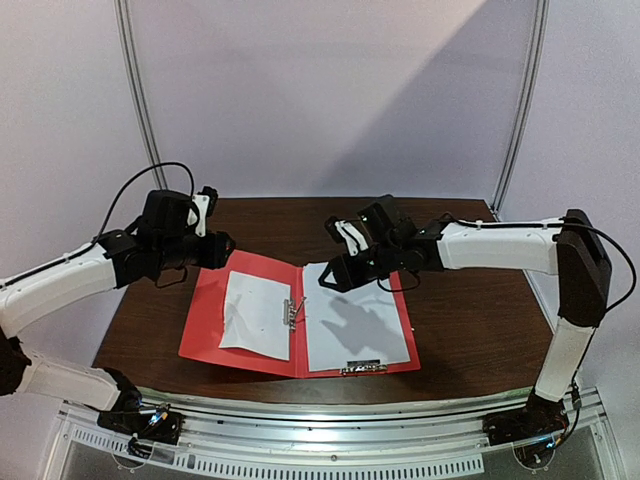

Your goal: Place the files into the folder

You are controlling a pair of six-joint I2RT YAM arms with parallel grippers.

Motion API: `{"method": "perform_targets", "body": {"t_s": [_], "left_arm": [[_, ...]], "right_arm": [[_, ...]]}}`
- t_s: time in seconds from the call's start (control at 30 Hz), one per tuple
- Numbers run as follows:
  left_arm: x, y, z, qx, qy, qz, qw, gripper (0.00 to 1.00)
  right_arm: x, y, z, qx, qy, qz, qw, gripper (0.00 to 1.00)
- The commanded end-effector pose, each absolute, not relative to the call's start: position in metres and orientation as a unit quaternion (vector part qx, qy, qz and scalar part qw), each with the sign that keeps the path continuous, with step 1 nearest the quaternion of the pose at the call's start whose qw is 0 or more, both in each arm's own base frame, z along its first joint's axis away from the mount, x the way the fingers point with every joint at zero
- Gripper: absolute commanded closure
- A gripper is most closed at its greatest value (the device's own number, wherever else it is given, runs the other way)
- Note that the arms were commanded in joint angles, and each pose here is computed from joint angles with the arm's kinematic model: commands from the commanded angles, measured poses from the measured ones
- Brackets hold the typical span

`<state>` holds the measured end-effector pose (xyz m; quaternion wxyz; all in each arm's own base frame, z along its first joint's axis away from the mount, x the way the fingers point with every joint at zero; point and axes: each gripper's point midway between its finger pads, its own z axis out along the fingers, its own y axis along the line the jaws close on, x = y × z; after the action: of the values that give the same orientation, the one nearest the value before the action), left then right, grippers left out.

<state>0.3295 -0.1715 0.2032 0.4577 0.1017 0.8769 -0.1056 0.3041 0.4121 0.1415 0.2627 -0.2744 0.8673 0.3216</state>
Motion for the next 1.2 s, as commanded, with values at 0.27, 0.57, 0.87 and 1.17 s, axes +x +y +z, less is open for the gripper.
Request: {"method": "perform_targets", "body": {"t_s": [0.27, 0.57, 0.87, 1.17], "left_arm": [[0.294, -0.334, 0.165, 0.414, 0.826, -0.118, 0.365, 0.48], [0.291, -0.363, 0.131, 0.491, 0.808, -0.105, 0.308, 0.65], [0.286, -0.356, 0.106, 0.529, 0.805, -0.074, 0.259, 0.76], [0.283, -0.348, 0.094, 0.529, 0.809, -0.061, 0.248, 0.76]], "right_arm": [[0.309, 0.337, 0.107, -0.206, 0.914, 0.224, 0.268, 0.54], [0.288, 0.289, 0.091, -0.176, 0.929, 0.2, 0.257, 0.54], [0.278, 0.283, 0.08, -0.173, 0.934, 0.203, 0.239, 0.54], [0.277, 0.287, 0.075, -0.175, 0.935, 0.207, 0.228, 0.54]]}}
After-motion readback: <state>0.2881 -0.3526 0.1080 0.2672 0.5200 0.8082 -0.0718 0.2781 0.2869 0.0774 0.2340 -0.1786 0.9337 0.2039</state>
